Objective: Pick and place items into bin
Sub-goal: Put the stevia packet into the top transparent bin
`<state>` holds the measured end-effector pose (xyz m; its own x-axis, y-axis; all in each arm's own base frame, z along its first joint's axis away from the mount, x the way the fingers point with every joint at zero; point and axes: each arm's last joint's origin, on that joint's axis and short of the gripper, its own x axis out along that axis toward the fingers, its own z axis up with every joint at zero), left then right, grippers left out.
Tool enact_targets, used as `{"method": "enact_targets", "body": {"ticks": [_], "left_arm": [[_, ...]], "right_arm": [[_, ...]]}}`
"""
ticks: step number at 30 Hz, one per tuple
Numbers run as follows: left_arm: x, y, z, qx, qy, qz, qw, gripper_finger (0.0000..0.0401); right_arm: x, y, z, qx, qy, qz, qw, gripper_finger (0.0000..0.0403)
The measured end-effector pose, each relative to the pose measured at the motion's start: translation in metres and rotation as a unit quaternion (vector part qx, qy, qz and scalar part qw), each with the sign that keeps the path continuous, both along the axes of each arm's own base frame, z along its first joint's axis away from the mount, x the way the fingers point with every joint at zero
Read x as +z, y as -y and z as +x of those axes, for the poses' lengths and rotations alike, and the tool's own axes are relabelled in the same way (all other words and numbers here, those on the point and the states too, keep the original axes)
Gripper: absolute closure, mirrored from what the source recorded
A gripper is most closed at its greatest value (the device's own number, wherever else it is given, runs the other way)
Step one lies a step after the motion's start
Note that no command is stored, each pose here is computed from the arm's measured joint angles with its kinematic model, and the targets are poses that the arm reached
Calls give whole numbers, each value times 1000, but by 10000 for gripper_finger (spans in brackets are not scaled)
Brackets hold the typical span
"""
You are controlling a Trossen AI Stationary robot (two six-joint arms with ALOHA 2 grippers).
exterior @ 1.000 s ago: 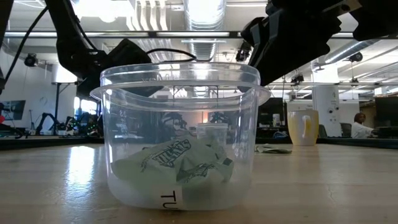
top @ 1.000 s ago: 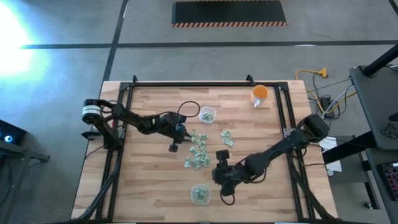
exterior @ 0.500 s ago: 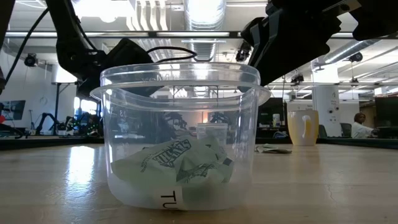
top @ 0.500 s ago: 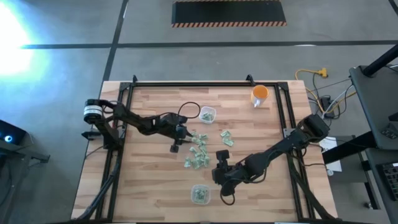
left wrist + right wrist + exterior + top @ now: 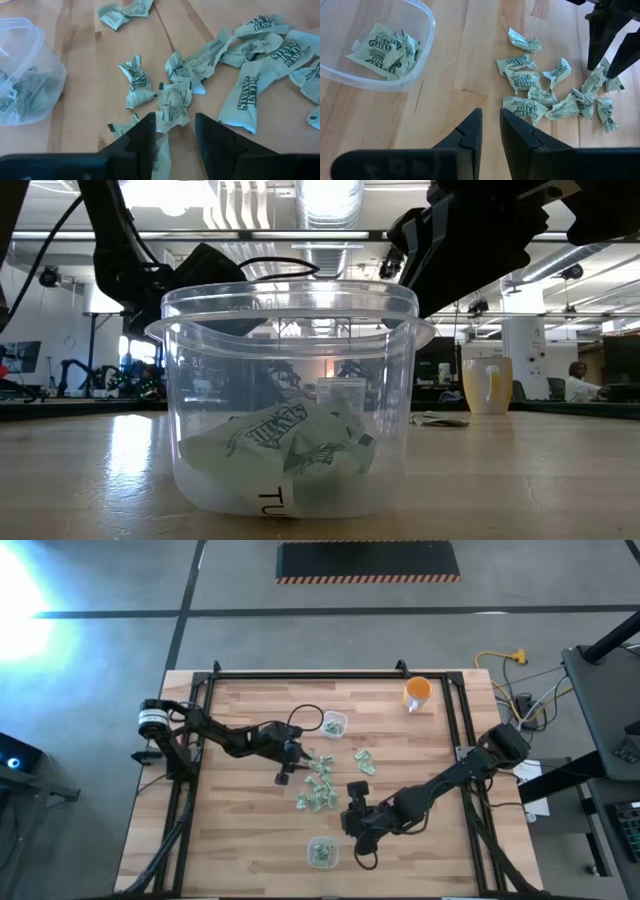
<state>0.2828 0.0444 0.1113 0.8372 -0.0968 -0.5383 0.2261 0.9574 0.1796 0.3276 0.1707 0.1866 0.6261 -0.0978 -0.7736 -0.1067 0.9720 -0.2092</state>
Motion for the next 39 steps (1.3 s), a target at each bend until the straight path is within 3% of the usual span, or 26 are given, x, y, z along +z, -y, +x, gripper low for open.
{"method": "enact_targets", "body": {"ticks": [6,17,22,29,39], "left_arm": [[0,-2,0,20,-3,14,1000,289],[-1,-1,0,19,-4,15,1000,377],[0,-1,0,19,-4,15,1000,396],[0,1,0,-10,-1,6,1000,390],[-1,2,0,-17,-1,7,1000,321]], "right_arm": [[0,0,0,0,0,0,1000,346],[0,0,0,0,1,0,1000,346],[0,0,0,0,0,0,1000,346],[-1,0,0,0,0,0,1000,346],[-4,1,-1,0,1,0,1000,346]]}}
